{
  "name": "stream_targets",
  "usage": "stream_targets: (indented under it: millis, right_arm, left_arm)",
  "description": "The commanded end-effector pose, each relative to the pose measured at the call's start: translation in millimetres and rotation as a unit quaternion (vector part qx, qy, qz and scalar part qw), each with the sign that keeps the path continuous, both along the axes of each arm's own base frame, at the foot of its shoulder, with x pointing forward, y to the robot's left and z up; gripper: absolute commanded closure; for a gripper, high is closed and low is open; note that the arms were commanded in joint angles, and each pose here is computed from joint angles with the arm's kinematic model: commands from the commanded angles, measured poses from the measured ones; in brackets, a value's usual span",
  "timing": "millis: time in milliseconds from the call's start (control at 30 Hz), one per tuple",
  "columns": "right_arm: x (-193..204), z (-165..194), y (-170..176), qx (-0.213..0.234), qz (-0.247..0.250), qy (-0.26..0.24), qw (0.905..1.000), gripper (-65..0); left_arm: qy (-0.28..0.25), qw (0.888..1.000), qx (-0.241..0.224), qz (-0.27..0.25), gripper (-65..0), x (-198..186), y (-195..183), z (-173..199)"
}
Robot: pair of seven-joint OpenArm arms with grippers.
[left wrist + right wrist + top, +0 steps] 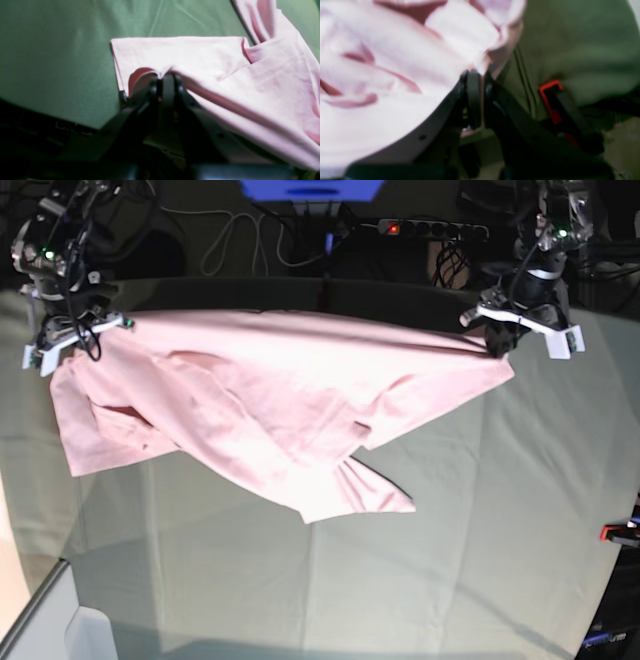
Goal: Layout the t-shirt on the table in an organized manner, then fold the t-shirt properly
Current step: 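Grasp the shirt with the left gripper and stretch it between both grippers, then release with the left gripper, regrasp the shirt at a fold and pull it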
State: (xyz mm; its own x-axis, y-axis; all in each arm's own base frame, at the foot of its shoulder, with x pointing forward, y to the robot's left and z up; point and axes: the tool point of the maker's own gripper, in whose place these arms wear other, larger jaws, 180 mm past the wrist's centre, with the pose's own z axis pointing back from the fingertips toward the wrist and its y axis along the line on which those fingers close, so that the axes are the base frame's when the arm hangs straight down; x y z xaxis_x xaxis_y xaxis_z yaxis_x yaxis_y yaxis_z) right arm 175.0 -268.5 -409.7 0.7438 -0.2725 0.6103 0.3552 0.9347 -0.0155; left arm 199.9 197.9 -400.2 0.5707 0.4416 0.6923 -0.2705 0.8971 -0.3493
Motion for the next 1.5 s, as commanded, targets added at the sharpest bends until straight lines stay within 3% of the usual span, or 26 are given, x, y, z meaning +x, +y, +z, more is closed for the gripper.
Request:
stream_targets:
  millis: [0,200,300,367,400,533,633,767,1033,1167,1267,1467]
  right_arm:
    - [7,8,-6,-0.014,0.008,-0.010,0.9998,-3.4]
    - [6,8,-16,-0.021,0.004,-0.002,0.9998,-27.1]
    - [-2,28,-43,-0.044,-0.043,-0.024,0.9978,-33.5]
    - [-3,43,-50,-0.058,-0.055,-0.041,0.9959,-34.2]
    - [5,51,-46,-0.064,-0.036,-0.053,0.9959,-34.3]
    - [35,55,8,-0.055,0.119,-0.063,0.9893,-34.0]
    - [48,51,42,-0.035,0.170,-0.068,0.9824,-34.4]
    - [55,50,59,-0.024,0.190,-0.072,0.9788,-34.4]
    - [57,52,52,-0.036,0.194,-0.071,0.9777,-34.2]
    - [55,51,51,-0.036,0.194,-0.069,0.9779,-34.1]
    - [54,51,51,-0.036,0.195,-0.068,0.9778,-34.2]
    - [54,52,47,-0.042,0.197,-0.066,0.9773,-34.2]
  left_arm:
    - [-0.019,1.000,0.016,0.007,-0.3,5,9,10]
    - [-0.017,1.000,0.017,0.007,-0.3,4,9,9]
    - [-0.016,1.000,0.015,0.008,-0.3,4,9,8]
    - [-0.015,1.000,0.015,0.008,-0.3,3,9,8]
    - [-0.015,1.000,0.014,0.008,-0.3,3,9,8]
    - [-0.013,1.000,0.012,-0.001,-0.3,3,2,6]
    - [-0.013,1.000,0.006,-0.010,-0.3,4,-4,5]
    - [-0.010,1.000,0.001,-0.009,-0.5,3,-6,5]
    - [0.082,0.994,-0.026,-0.071,-0.5,-7,-28,-1]
    - [0.084,0.995,-0.030,-0.051,-1.5,-8,-20,0]
    - [0.083,0.995,-0.039,-0.026,-11.1,-10,-15,0]
    - [0.072,0.996,-0.045,-0.013,-41.0,-9,-14,7]
